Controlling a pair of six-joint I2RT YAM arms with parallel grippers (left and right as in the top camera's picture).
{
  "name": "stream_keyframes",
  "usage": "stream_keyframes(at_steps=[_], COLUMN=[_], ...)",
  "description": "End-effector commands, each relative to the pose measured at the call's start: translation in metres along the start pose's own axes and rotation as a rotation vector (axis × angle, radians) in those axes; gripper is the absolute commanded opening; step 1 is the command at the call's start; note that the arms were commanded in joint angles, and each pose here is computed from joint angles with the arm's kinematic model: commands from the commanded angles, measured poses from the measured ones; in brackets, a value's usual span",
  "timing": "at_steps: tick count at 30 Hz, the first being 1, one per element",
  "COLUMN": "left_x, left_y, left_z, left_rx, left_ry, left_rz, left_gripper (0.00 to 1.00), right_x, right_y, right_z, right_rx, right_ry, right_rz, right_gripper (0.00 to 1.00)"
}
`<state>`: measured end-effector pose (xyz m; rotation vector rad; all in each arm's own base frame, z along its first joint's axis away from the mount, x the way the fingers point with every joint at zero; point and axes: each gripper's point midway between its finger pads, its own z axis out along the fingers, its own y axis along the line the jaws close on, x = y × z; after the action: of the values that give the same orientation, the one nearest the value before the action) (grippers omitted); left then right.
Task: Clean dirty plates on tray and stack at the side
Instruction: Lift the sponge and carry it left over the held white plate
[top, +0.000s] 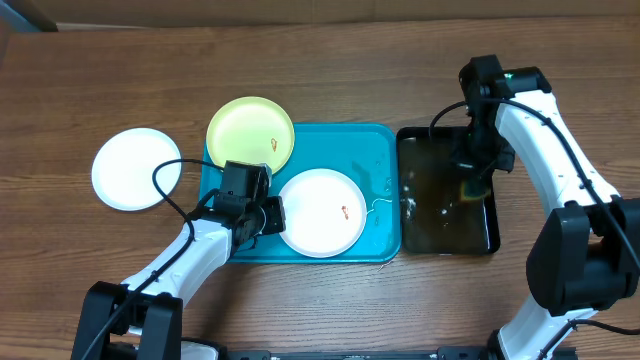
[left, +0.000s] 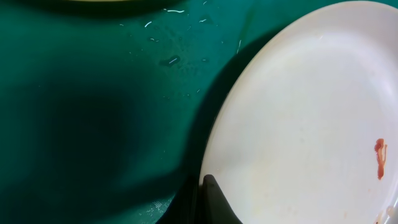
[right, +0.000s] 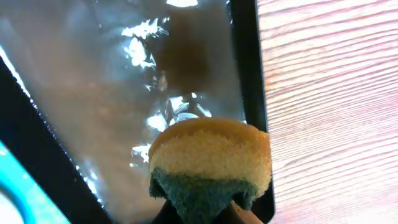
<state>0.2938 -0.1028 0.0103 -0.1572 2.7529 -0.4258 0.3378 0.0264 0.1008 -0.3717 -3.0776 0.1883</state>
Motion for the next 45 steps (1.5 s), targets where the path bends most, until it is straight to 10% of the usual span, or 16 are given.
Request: stream_keyframes(at_steps=[1,29,37,45], left_x=[0.002,-0.013,-0.008,-0.011], left_y=[0.002,0.008,0.01,0.005], left_z=[0.002,-0.006,0.01,0.01], left_rx=[-0.016,-0.097,-0.09,-0.067], left_ry=[0.007,-0.001,0.033,0.028], left_rz=[-0.012,-0.012,-0.017,-0.016], left_gripper=[0.04,0.05,0.39,0.04], right_x=[-0.005,-0.003,0.0,0.028], right_y=[0.003,0.017,0.046,0.127], right_z=[-0.01,-0.015,-0.041,-0.058], right_rx=[0.034,0.064,-0.041,-0.174], right_ry=[-0.054,-0.088,-0.099,-0.147], right_rz=[-0.007,-0.081,-0.167,-0.348], right_gripper=[0.04,0.04,0.04,0.04])
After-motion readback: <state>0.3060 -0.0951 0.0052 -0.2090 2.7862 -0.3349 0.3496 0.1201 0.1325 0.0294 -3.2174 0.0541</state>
